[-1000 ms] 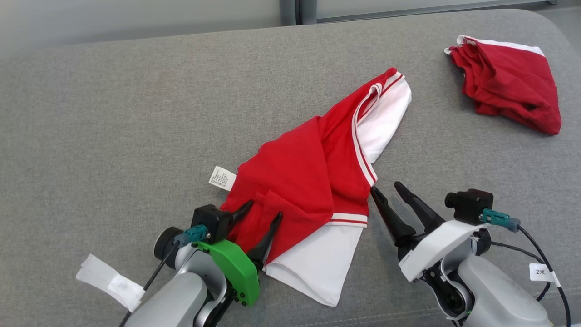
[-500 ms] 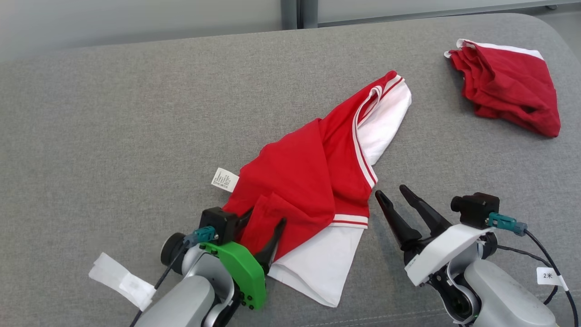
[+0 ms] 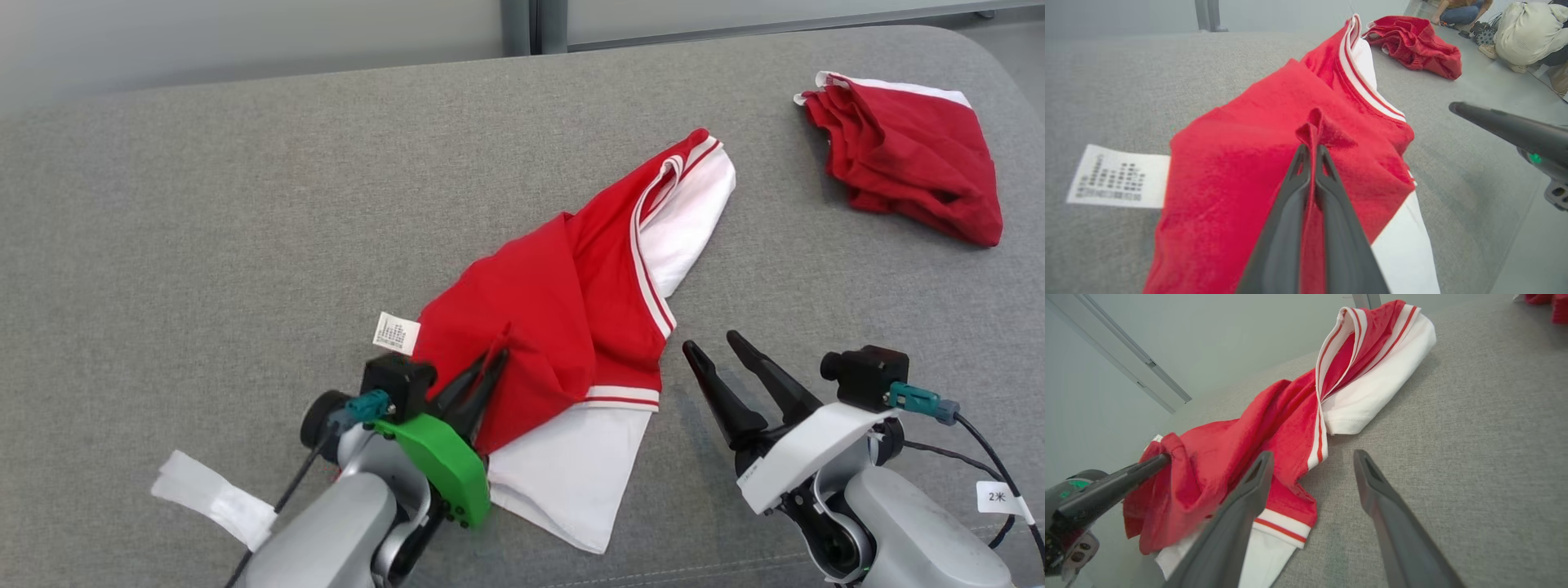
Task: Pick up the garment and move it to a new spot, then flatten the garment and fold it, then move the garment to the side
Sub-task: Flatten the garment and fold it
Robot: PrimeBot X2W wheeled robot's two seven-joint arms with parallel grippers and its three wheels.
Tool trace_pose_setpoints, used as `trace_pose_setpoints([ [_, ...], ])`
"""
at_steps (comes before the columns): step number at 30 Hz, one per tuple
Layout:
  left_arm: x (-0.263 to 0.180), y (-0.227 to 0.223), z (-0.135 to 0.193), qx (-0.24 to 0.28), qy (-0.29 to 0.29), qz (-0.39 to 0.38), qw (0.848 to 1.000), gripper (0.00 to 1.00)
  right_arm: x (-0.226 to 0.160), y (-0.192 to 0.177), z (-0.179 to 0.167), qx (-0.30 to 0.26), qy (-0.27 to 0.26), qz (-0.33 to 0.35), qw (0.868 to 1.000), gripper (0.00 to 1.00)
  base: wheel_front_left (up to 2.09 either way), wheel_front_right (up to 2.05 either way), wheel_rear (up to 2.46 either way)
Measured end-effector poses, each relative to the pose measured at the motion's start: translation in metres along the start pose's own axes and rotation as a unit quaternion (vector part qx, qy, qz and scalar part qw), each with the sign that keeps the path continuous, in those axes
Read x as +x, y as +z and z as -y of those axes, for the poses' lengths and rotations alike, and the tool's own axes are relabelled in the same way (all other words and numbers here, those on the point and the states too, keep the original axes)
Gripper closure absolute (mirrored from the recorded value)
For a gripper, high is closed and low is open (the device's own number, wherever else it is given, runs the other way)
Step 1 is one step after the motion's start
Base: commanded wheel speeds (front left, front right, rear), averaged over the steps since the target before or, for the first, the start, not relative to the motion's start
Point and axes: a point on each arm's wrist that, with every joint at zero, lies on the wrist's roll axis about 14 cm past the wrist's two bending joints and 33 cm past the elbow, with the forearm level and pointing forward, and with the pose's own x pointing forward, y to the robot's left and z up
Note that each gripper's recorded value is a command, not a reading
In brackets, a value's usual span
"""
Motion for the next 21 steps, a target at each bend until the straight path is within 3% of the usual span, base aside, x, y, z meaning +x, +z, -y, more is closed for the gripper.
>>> trace_pose_setpoints([
  [8,-0.006,0.056,-0.066,0.046,0.084,0.067,0.993,1.0,0.001,-0.002,0.002,0.001,0.002,-0.005,1.0,0.0,0.0,0.0,0.0],
  [15,-0.016,0.122,-0.132,0.087,0.162,0.134,0.974,1.0,0.006,-0.007,-0.002,0.003,0.012,-0.014,1.0,0.0,0.0,0.0,0.0],
  [21,-0.017,0.138,-0.173,0.108,0.207,0.131,0.964,1.0,0.015,-0.006,-0.009,-0.01,0.028,-0.024,0.999,0.0,0.0,0.0,0.0],
])
